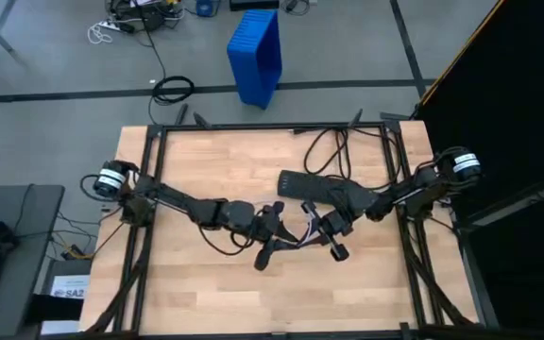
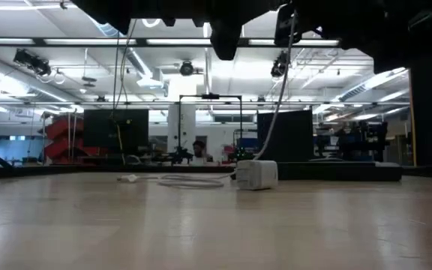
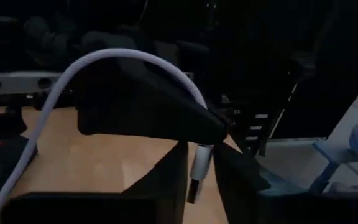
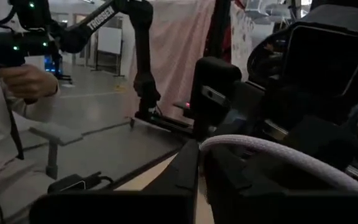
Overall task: Insert USB
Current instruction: Insert the white charger cable into the white charger adapter
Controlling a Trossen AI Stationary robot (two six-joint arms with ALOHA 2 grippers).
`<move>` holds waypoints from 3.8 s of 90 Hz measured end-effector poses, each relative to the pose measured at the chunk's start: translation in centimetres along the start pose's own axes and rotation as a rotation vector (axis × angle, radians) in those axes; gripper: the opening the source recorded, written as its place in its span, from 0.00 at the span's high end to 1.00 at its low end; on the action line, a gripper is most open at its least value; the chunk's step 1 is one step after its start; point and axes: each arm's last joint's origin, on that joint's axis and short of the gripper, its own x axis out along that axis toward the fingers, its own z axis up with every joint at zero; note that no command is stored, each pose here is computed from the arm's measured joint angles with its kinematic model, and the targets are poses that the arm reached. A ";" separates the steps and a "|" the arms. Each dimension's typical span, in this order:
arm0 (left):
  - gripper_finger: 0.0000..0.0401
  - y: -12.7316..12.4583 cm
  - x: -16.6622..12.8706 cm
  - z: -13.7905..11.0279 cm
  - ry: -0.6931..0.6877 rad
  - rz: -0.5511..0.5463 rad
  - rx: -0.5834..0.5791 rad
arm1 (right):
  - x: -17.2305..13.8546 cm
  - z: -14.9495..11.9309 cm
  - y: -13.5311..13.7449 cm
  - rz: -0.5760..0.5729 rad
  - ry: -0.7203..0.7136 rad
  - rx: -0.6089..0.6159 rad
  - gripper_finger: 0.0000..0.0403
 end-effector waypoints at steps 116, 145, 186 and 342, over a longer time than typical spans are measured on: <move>1.00 -3.9 -2.5 1.6 0.012 0.306 0.165 | 0.1 0.4 -0.1 -0.265 -0.014 0.011 0.64; 1.00 -4.9 -2.6 2.1 -0.058 0.410 0.241 | 0.1 0.7 -0.2 -0.267 -0.044 0.050 0.86; 1.00 -6.0 -6.1 -0.1 -0.397 0.345 0.238 | -0.1 1.0 -0.3 -0.280 -0.050 0.091 0.78; 1.00 -3.7 -5.4 -4.1 -0.497 0.214 0.209 | 4.3 0.6 -0.9 -0.325 0.029 0.095 0.69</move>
